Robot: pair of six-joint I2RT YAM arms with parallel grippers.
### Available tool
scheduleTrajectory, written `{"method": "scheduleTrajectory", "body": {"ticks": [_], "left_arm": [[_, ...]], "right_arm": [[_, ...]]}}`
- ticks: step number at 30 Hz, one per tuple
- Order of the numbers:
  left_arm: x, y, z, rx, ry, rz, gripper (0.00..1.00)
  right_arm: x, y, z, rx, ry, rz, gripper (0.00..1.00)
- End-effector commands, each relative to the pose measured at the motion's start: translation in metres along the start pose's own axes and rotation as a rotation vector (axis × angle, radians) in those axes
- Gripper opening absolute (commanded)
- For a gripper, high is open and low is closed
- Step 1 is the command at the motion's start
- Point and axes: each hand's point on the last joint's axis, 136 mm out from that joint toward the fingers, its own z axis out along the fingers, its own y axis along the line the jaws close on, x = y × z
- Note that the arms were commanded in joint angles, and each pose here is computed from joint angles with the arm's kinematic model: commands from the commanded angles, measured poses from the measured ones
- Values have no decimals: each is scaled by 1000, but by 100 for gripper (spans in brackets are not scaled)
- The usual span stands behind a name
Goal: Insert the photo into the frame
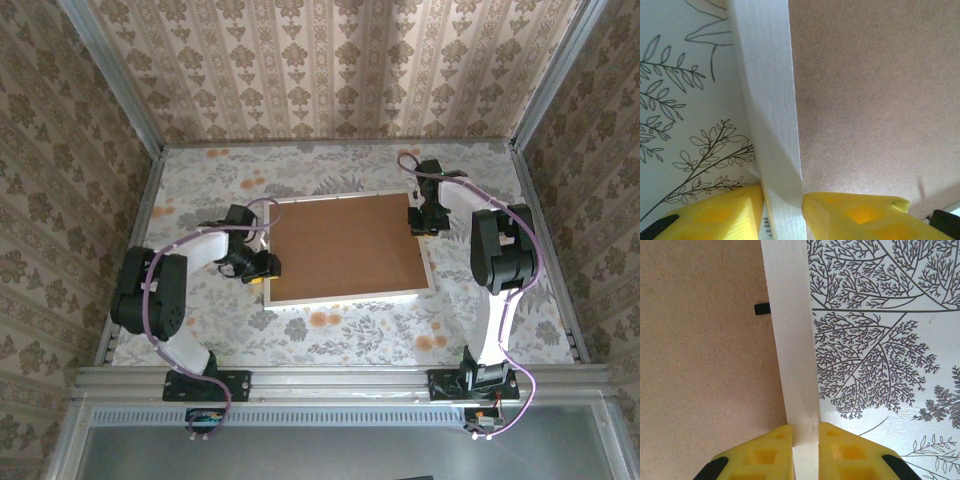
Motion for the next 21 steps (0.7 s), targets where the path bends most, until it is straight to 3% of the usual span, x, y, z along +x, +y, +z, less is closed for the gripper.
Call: {"method": "scheduleTrajectory", "body": {"ticks": [1, 21], "left_arm": [[19, -4, 23, -14, 91, 66, 50], [33, 4, 36, -205, 190, 160, 51]], "right_arm": [[21, 25, 9, -72, 67, -23, 17], [23, 28, 11, -68, 72, -31, 17]]}}
